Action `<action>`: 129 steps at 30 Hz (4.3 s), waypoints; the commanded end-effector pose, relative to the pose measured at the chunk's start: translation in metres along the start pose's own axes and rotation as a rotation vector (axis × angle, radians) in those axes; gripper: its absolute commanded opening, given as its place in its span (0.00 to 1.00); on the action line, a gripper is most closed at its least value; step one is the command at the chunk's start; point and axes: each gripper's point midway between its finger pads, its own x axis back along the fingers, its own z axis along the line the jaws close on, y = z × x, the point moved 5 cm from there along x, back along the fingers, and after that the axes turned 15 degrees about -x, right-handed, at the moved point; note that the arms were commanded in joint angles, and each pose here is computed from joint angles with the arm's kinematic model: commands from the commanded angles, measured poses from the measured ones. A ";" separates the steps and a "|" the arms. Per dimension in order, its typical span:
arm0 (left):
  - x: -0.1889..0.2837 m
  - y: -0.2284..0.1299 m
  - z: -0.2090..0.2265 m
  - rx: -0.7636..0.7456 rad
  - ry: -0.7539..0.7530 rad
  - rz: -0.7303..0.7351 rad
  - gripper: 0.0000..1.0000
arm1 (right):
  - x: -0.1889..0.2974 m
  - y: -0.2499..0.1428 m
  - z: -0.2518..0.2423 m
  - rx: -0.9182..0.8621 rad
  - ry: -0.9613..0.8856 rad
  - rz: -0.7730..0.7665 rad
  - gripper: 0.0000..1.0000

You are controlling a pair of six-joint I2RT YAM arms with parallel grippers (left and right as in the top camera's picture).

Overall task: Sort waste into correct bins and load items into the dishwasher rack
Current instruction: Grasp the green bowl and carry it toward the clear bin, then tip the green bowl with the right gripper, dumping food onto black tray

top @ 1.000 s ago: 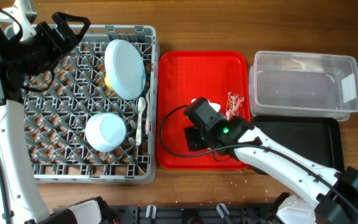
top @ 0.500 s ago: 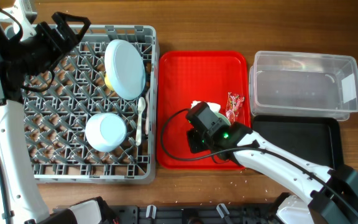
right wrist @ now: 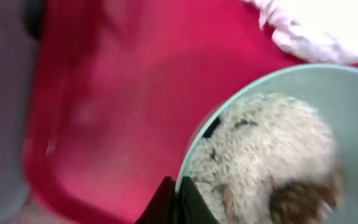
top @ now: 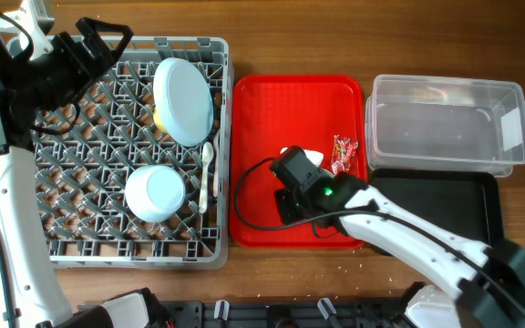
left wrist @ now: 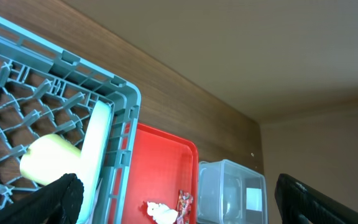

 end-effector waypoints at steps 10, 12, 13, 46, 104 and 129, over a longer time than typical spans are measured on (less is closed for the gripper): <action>0.000 0.002 0.001 0.001 0.003 -0.003 1.00 | 0.116 0.005 -0.073 -0.258 -0.180 -0.128 0.04; 0.000 0.002 0.001 0.001 0.003 -0.003 1.00 | 0.119 -0.003 -0.096 -0.337 -0.266 -0.107 0.04; 0.000 0.002 0.001 0.001 0.003 -0.003 1.00 | 0.119 -0.005 -0.104 -0.369 -0.280 -0.097 0.04; 0.000 0.002 0.001 0.001 0.003 -0.003 1.00 | 0.123 0.001 -0.245 -0.792 0.732 -0.306 0.04; 0.000 0.002 0.001 0.001 0.003 -0.003 1.00 | 0.160 0.026 -0.244 -0.881 1.110 -0.450 0.04; 0.000 0.002 0.001 0.001 0.003 -0.003 1.00 | 0.205 0.061 -0.196 -0.608 0.426 -0.225 0.05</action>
